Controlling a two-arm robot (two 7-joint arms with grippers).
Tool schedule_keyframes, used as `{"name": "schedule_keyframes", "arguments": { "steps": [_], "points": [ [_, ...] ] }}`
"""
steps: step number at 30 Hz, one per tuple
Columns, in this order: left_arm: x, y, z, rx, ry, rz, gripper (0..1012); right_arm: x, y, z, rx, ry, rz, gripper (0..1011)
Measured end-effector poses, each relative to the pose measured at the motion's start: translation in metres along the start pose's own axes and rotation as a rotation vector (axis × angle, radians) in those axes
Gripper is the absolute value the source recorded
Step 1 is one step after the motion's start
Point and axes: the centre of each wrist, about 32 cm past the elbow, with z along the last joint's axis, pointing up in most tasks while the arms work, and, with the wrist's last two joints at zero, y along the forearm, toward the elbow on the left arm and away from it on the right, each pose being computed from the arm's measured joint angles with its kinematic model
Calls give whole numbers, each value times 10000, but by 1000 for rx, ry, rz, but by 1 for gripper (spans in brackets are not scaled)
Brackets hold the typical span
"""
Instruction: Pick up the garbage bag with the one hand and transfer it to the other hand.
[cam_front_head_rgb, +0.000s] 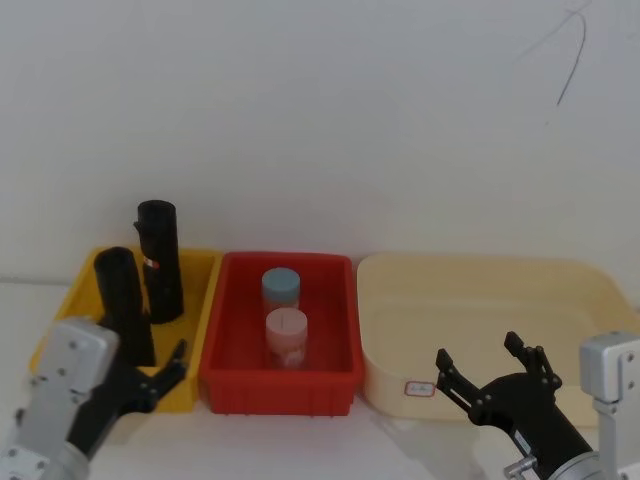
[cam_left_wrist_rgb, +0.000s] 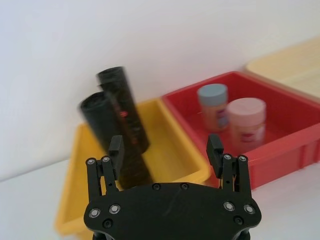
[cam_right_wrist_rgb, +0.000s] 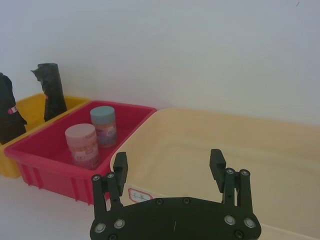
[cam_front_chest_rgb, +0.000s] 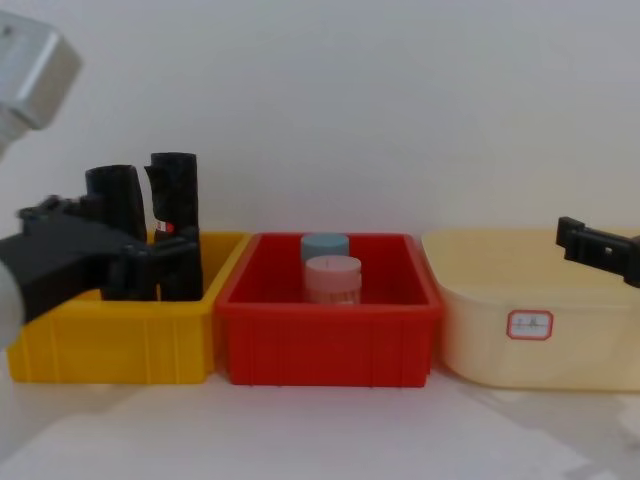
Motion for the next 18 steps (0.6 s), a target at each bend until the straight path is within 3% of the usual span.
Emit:
{"name": "schedule_keyframes", "arguments": {
  "steps": [8, 18],
  "points": [
    [199, 129, -41, 12, 12, 74, 1001, 0, 0, 0, 0, 0, 0, 1000],
    [364, 111, -99, 19, 51, 95, 1000, 0, 0, 0, 0, 0, 0, 1000]
  ]
}}
